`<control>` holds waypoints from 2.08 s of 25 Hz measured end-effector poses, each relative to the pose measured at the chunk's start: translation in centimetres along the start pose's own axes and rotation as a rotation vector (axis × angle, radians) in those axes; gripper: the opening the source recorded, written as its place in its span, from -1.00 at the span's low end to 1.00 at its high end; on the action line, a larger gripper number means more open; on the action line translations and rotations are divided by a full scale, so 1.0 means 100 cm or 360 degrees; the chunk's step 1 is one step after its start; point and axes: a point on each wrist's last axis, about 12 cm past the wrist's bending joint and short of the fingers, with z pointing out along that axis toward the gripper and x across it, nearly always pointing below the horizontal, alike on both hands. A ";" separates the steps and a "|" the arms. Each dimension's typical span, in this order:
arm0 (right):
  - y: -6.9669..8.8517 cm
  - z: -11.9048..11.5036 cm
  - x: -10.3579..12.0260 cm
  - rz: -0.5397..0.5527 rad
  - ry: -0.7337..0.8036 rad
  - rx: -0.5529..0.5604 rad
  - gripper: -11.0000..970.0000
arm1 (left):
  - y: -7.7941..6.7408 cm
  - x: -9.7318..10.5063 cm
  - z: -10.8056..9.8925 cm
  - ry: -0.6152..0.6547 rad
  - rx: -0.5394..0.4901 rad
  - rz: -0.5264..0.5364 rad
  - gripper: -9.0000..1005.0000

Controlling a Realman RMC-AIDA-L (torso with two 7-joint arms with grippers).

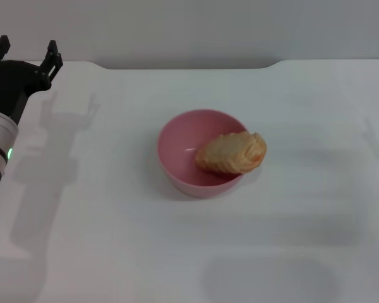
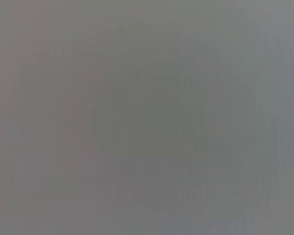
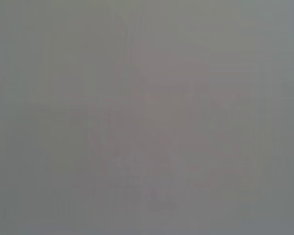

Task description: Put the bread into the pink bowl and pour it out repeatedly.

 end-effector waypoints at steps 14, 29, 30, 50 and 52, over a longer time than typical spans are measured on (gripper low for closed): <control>-0.001 0.003 0.000 0.0039 -0.0004 0.0028 0.69 | 0.001 0.001 -0.001 0.0006 -0.0003 0.0000 0.73; 0.002 0.001 0.003 0.0007 0.0005 0.0008 0.69 | 0.000 0.003 -0.003 0.0014 -0.0002 -0.0004 0.73; 0.001 0.001 0.003 0.0006 0.0005 0.0008 0.69 | 0.000 0.003 -0.003 0.0015 -0.0002 -0.0004 0.73; 0.004 0.003 0.002 0.0009 -0.0002 -0.0011 0.69 | -0.005 0.006 -0.004 0.0043 0.0039 -0.0055 0.73; 0.004 0.003 0.002 0.0009 -0.0002 -0.0011 0.69 | -0.004 0.006 -0.005 0.0044 0.0038 -0.0055 0.73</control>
